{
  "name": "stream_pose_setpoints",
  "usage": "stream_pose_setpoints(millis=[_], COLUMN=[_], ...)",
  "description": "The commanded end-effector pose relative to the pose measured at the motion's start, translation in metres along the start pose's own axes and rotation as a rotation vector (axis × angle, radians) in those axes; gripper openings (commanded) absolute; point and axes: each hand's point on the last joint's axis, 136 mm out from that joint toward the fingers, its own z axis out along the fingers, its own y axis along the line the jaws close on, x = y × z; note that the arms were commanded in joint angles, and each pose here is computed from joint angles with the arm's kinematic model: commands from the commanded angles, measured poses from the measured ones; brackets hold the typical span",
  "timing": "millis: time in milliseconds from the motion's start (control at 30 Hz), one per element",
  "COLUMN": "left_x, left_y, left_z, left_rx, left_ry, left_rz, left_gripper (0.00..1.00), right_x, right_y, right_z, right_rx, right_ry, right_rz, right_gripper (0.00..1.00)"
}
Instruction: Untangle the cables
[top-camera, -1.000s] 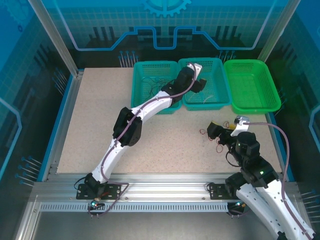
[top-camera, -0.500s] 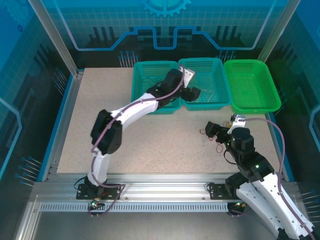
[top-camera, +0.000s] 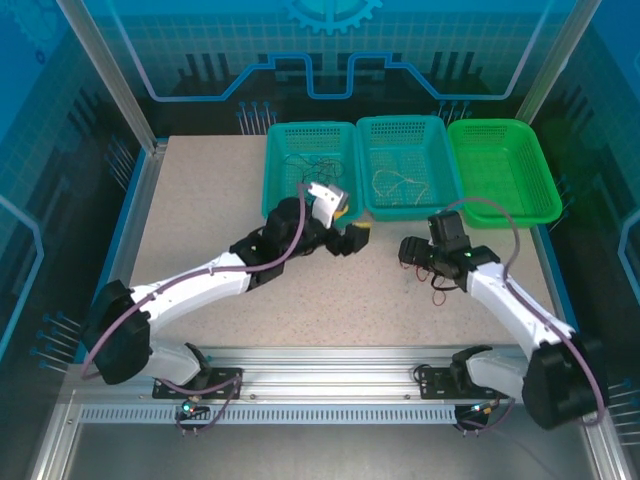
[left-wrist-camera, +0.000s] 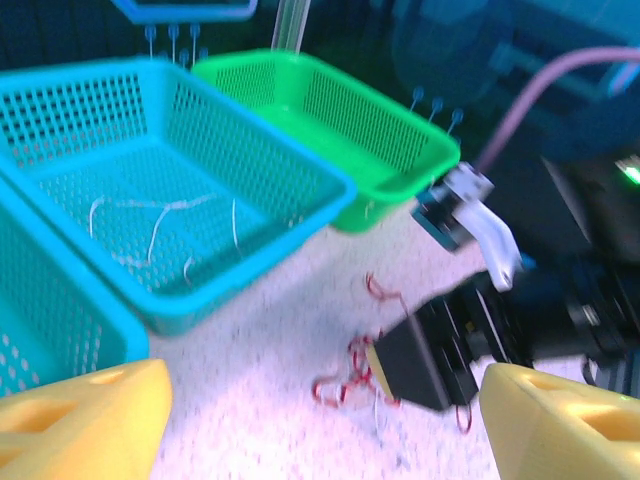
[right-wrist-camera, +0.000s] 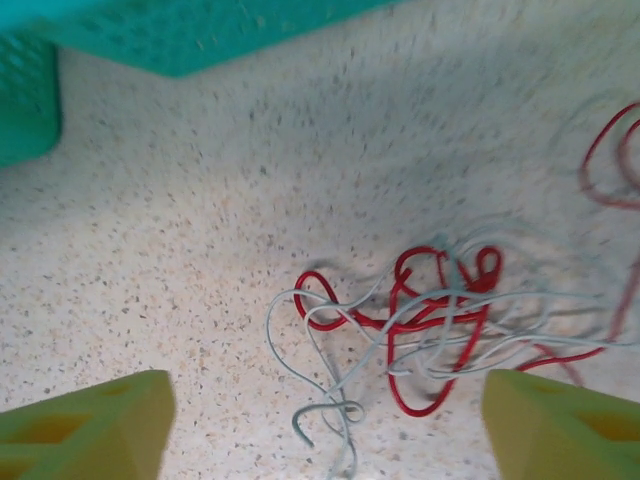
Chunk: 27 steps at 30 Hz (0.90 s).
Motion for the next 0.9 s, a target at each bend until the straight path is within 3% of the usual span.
stream_pose_setpoints(millis=[0, 167, 267, 333, 467, 600, 700, 867], left_x=[0.003, 0.017, 0.019, 0.02, 0.02, 0.025, 0.03, 0.035], left_y=[0.004, 0.01, 0.012, 0.012, 0.012, 0.013, 0.012, -0.001], left_z=[-0.015, -0.017, -0.014, -0.011, -0.009, -0.009, -0.009, -0.012], left_rx=[-0.028, -0.05, -0.057, -0.056, -0.05, -0.054, -0.039, 0.043], left_ry=[-0.021, 0.013, 0.014, 0.014, 0.009, 0.016, 0.029, 0.014], left_rz=[-0.026, -0.019, -0.014, -0.016, -0.016, -0.018, -0.027, 0.025], left_gripper=[0.82, 0.82, 0.83, 0.83, 0.83, 0.83, 0.84, 0.86], right_x=[-0.002, 0.011, 0.016, 0.016, 0.005, -0.014, -0.023, -0.028], right_y=[0.011, 0.0, -0.007, -0.009, -0.006, 0.022, 0.059, 0.1], right_z=[0.016, 0.041, 0.045, 0.042, 0.023, -0.014, -0.048, -0.088], right_rx=[-0.042, 0.021, 0.051, 0.057, 0.034, -0.086, -0.271, -0.491], right_ry=[0.048, 0.111, 0.122, 0.108, 0.042, -0.069, -0.134, -0.168], right_rz=[0.017, 0.066, 0.07, 0.07, 0.062, -0.014, -0.111, -0.189], right_gripper=[0.74, 0.7, 0.49, 0.28, 0.02, 0.0, 0.0, 0.0])
